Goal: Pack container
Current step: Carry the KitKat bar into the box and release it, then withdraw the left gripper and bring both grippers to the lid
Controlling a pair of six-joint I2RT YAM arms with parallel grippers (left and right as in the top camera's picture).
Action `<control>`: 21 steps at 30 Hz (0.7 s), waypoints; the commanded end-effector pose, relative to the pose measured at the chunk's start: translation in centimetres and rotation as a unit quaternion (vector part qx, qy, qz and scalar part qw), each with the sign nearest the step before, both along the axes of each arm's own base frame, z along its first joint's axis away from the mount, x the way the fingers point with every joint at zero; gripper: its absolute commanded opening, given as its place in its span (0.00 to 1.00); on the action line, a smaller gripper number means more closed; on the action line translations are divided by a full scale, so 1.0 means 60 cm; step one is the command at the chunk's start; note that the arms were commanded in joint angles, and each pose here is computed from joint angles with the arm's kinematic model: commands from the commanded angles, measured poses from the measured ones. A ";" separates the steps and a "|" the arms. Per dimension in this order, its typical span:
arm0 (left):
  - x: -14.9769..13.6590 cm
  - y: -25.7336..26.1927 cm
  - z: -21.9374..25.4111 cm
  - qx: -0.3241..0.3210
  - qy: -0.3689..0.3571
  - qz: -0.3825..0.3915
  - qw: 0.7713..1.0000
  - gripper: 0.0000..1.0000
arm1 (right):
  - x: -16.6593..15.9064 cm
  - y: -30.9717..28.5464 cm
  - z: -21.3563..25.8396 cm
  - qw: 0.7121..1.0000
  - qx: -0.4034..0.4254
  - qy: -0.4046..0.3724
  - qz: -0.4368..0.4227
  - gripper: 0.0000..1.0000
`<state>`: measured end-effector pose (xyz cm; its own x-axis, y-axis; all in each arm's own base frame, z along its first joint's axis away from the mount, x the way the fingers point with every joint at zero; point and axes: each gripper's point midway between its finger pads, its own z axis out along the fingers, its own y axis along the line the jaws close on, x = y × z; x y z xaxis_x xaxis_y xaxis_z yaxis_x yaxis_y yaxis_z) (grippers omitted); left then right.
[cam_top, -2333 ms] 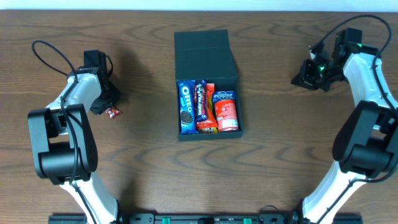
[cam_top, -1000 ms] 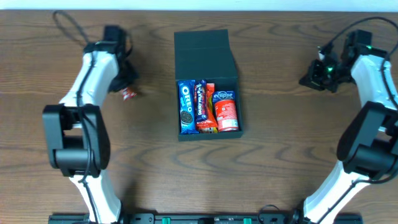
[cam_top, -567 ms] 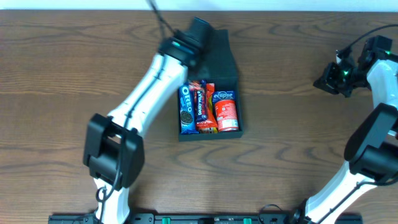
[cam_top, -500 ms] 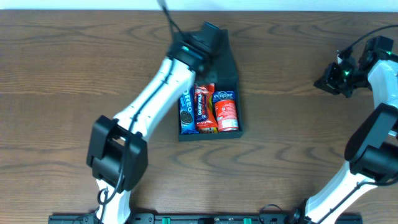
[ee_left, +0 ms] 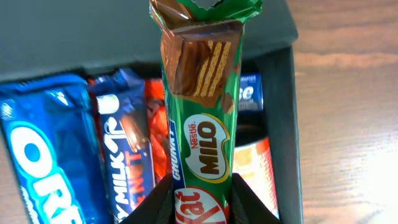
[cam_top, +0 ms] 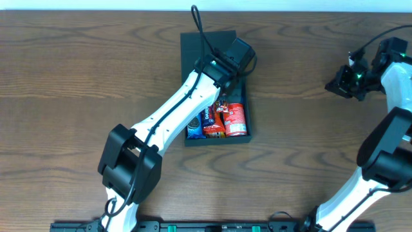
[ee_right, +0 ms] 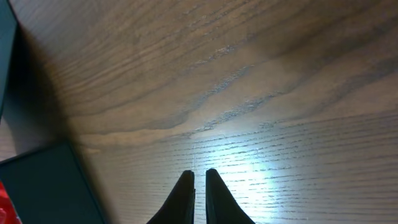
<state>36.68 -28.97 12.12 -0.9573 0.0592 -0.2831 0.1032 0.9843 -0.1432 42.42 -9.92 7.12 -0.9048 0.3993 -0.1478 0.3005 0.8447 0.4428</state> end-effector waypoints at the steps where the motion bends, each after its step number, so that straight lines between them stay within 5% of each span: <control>1: -0.020 -0.007 -0.021 -0.011 0.041 0.008 0.999 0.25 | 0.006 -0.004 0.009 1.000 -0.003 -0.014 0.010 0.08; 21: -0.066 0.003 -0.073 0.019 0.121 0.022 0.992 0.29 | 0.011 -0.006 0.010 1.000 -0.006 -0.020 0.010 0.11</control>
